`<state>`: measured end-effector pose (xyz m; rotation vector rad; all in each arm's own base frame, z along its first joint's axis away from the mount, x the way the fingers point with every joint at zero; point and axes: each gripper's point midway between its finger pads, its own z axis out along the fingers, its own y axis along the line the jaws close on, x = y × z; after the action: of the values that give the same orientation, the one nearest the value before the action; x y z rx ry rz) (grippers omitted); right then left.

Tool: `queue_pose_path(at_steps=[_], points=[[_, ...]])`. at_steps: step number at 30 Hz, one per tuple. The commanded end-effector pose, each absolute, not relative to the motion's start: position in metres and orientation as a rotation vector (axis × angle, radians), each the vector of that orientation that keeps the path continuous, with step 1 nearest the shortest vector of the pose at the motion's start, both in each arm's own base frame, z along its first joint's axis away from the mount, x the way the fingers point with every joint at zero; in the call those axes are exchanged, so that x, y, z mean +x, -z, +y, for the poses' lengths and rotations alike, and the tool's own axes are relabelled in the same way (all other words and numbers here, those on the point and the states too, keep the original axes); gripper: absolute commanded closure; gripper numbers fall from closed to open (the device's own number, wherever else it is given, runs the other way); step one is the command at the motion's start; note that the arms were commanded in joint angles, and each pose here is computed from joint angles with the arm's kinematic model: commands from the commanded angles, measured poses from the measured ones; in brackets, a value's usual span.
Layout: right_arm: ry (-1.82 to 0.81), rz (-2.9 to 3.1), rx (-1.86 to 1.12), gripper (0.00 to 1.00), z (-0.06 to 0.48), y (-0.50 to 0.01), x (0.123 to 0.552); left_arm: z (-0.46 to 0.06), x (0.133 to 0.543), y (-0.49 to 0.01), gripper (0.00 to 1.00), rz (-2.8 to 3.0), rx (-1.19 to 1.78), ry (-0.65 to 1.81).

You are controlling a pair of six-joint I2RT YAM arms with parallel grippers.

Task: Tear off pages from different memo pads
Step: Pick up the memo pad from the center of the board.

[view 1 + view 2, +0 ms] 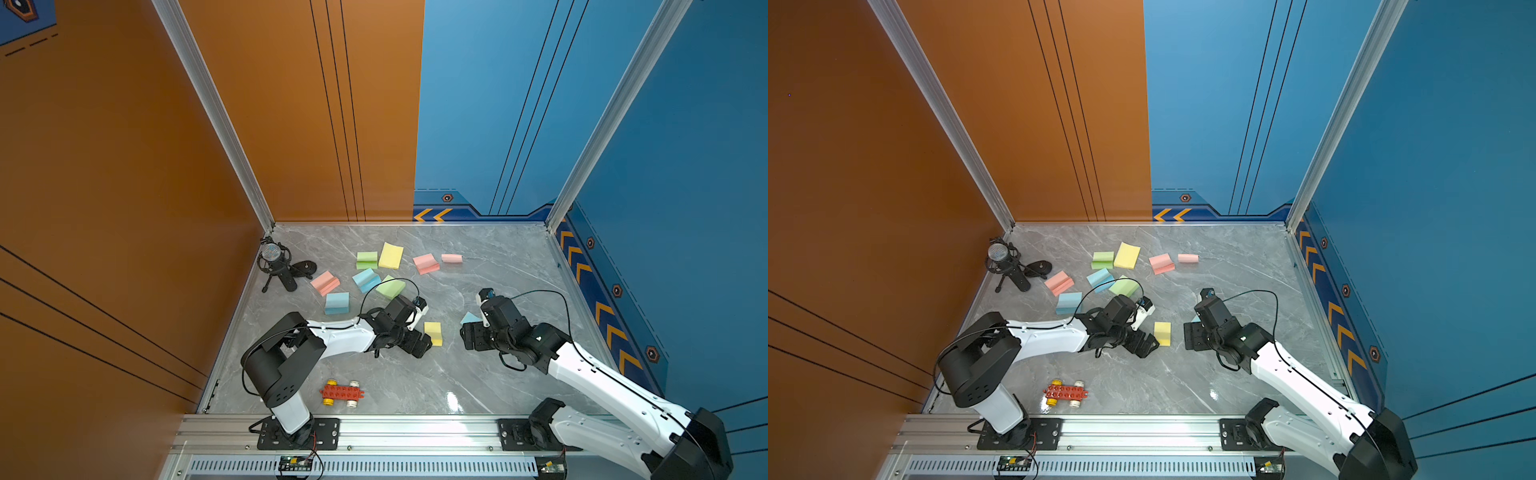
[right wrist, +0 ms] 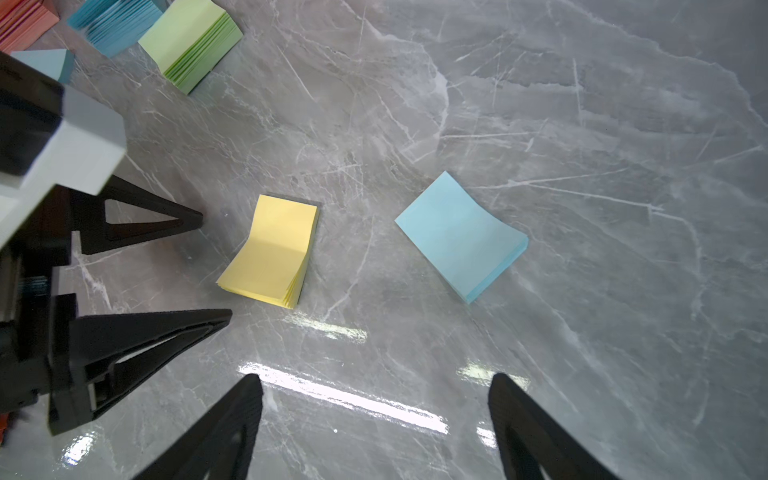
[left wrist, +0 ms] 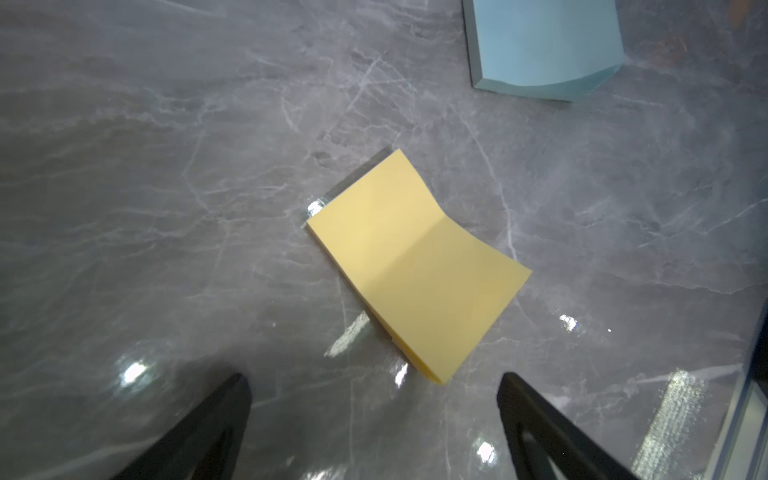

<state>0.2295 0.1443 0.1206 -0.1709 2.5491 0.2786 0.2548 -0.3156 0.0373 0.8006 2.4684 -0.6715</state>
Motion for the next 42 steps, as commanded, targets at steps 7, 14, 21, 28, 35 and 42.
queue_pose_path(at_steps=[7,14,21,28,35,42], points=[[-0.238,2.564,-0.205,0.13,0.14,-0.117,0.228,-0.314,0.257,-0.022,0.05,2.561,0.744,0.641],[-0.217,2.581,-0.232,0.13,0.146,-0.113,0.231,-0.31,0.26,-0.019,0.06,2.586,0.712,0.638],[-0.208,2.583,-0.297,0.16,0.161,-0.111,0.235,-0.304,0.264,-0.012,0.09,2.629,0.661,0.618],[-0.204,2.533,-0.503,0.23,0.192,-0.107,0.241,-0.3,0.266,-0.012,0.1,2.642,0.632,0.603],[-0.269,2.524,-0.611,0.39,0.223,-0.084,0.256,-0.3,0.267,-0.011,0.1,2.65,0.619,0.607],[-0.263,2.544,-0.642,0.39,0.232,-0.064,0.263,-0.301,0.267,-0.012,0.1,2.649,0.621,0.616]])
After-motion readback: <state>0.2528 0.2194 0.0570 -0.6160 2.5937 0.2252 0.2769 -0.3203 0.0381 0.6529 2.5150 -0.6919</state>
